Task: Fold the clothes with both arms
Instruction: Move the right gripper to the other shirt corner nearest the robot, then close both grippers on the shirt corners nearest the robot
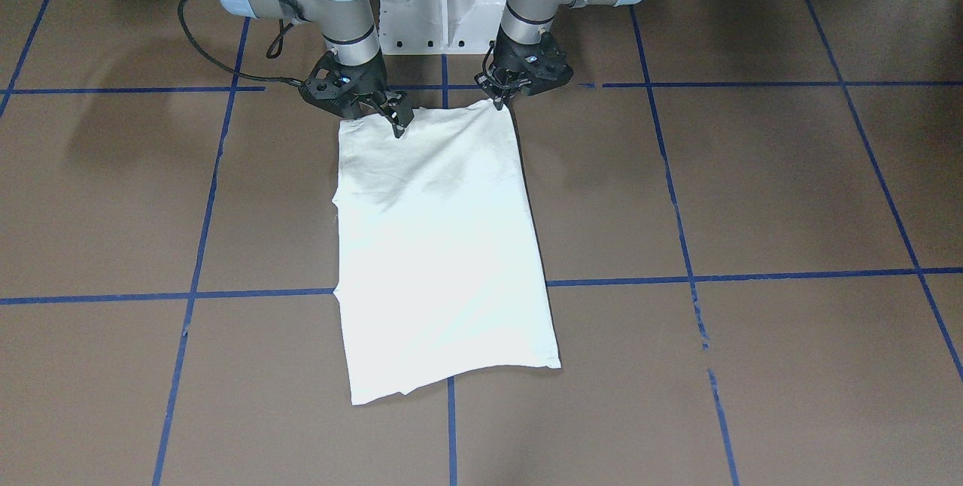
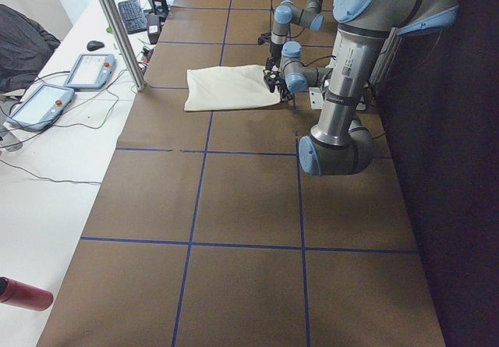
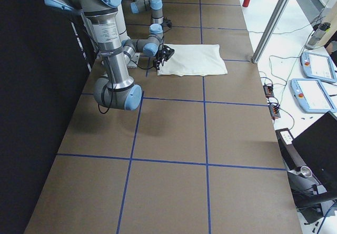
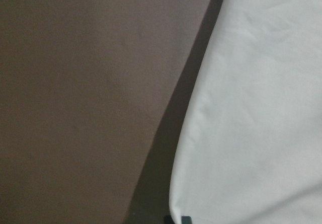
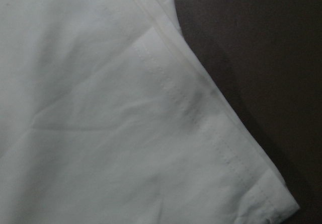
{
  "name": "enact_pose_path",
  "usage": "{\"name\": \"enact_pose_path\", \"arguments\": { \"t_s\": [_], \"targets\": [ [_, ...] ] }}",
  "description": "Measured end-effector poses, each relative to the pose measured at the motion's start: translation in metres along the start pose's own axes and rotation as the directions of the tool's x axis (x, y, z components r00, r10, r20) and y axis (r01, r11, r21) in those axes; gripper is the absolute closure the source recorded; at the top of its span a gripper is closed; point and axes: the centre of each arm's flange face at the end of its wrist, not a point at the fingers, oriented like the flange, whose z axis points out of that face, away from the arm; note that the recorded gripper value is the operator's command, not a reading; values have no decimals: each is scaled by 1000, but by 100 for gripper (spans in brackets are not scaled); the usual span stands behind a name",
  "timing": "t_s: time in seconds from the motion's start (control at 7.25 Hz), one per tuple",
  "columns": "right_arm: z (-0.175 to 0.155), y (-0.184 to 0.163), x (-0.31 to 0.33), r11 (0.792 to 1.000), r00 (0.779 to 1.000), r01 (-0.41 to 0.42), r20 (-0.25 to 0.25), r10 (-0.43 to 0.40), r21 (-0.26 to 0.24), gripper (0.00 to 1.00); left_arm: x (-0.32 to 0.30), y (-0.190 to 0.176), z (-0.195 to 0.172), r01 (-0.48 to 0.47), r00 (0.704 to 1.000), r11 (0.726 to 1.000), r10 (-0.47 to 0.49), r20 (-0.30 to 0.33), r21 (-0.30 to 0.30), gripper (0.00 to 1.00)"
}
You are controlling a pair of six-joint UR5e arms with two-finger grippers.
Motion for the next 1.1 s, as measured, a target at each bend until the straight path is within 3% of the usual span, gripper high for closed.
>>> {"name": "enact_pose_path", "arguments": {
  "t_s": [0.83,0.97,1.1],
  "targets": [
    [8,-1,5,1000,998,-15,-67,16,20,0,1,1,-1,-1,1000,1000,1,-2,-2,100],
    [9,0,5,1000,997,-14,-70,16,20,4,1,1,0,-1,1000,1000,1,-1,-2,100],
    [9,0,6,1000,997,-14,-72,15,20,21,0,1,0,-1,1000,1000,1,-1,-2,100]
  ]
}}
